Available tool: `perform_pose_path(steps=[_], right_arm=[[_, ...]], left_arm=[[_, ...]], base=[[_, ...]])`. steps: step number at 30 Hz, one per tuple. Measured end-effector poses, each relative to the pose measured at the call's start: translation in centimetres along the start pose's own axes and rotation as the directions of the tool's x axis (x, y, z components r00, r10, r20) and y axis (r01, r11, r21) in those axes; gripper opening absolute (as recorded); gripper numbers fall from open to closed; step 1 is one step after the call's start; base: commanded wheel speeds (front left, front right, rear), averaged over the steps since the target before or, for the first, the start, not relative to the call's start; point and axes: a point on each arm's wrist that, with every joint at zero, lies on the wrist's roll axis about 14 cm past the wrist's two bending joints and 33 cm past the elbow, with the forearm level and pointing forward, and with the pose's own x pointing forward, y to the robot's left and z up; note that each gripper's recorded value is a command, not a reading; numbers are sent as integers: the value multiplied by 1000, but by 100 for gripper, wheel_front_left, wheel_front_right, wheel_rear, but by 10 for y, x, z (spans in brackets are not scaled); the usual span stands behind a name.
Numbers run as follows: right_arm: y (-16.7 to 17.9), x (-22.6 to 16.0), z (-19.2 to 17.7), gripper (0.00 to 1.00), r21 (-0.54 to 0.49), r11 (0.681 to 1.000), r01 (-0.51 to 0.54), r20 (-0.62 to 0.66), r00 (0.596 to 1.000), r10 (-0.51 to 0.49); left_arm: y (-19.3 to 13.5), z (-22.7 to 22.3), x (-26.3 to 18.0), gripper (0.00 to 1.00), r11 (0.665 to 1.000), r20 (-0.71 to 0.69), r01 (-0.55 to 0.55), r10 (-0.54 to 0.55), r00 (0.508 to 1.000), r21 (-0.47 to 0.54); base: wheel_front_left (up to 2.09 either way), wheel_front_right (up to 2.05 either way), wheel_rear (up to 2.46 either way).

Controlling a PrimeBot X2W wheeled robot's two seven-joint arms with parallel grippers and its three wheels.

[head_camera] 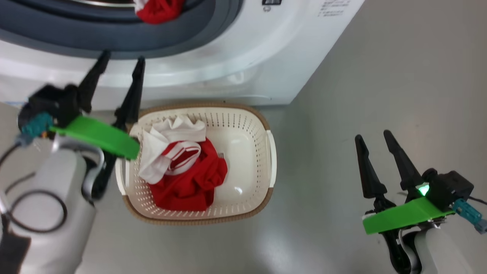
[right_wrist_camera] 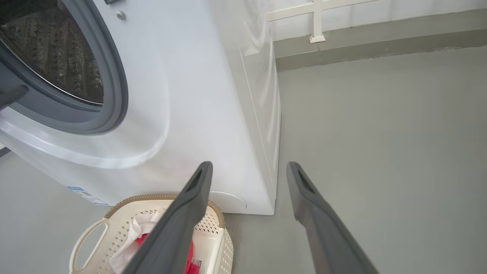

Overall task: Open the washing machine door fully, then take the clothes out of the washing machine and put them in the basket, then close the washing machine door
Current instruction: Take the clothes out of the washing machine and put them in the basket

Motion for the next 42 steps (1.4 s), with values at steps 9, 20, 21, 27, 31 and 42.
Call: perform_pose_path(steps=[9,20,21,27,31,42], right_arm=[[-1,27,-30,100,3,1000,-13,-62,998,14],[-4,30,-44,100,7,1000,-14,-98,995,14],[-4,30,-44,100,7,1000,-13,-96,995,13],[-8,28,-45,100,7,1000,-5,-102,995,5],[-10,27,-44,100,17,1000,6,-101,995,-4],[-12,27,-39,100,31,999,13,-85,996,-10]], left_arm=[[17,-17,57,100,1000,-48,14,-14,999,-7],[24,-30,97,100,1000,-99,12,-15,995,-25],[22,-30,99,100,1000,-101,16,-19,995,-26],[5,-42,109,100,997,-137,67,-70,988,-28],[0,-52,110,100,996,-166,82,-86,982,-29],[3,-64,110,0,996,-221,88,-89,971,-15]], base=[[0,0,0],[0,0,0],[0,0,0],[0,0,0],[0,0,0],[0,0,0]])
